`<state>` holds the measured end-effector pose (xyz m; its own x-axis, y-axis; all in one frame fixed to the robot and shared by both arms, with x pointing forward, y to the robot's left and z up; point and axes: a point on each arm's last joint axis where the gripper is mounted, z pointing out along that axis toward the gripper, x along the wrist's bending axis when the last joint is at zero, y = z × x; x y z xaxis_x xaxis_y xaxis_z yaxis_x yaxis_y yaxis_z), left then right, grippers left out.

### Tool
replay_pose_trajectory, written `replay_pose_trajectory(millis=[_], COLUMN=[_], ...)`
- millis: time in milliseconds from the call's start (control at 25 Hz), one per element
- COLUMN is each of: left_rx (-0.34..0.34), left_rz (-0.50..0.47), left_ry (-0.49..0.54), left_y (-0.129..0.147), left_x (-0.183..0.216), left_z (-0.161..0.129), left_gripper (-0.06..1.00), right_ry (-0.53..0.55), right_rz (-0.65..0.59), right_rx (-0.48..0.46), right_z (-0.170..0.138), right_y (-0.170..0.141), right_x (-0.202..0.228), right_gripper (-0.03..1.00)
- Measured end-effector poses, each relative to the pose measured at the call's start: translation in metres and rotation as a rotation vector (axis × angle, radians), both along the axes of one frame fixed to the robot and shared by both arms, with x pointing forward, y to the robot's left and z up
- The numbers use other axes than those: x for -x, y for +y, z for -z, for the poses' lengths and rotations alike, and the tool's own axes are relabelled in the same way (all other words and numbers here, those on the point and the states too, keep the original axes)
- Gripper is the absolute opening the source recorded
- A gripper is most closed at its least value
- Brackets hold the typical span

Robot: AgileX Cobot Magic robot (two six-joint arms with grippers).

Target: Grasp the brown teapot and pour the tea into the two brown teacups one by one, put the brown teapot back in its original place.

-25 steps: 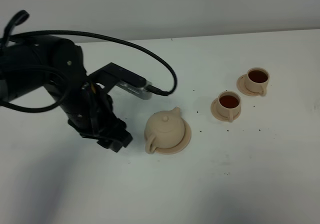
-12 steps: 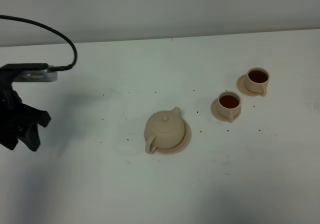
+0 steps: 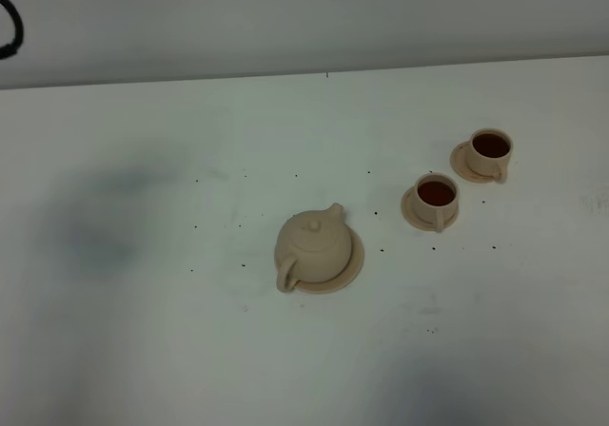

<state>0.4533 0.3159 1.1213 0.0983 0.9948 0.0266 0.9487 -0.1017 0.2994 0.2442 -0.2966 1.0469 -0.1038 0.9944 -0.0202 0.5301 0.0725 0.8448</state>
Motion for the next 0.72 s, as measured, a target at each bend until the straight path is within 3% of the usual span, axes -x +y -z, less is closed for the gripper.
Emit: replay_pose_trajectory(millis=[80,320,720], left_rx=[-0.002,0.033,0.091], left_rz=[-0.006,-0.032,-0.059], left_ry=[-0.050,-0.107,-0.190], left_y=[-0.002,-0.010,-0.019], left_x=[0.023,0.088,0.158], left_z=[-0.007,0.009,0.073], left_gripper=[0.41,0.41,0.41], right_ry=[0.000,0.000,0.000], right_rz=[0.000,0.001,0.002], right_rx=[0.000,-0.002,-0.003], right_z=[0.000,0.000,0.000], right_y=[0.000,0.000,0.000], right_x=[0.000,0.000,0.000], right_gripper=[0.24,0.24,0.24])
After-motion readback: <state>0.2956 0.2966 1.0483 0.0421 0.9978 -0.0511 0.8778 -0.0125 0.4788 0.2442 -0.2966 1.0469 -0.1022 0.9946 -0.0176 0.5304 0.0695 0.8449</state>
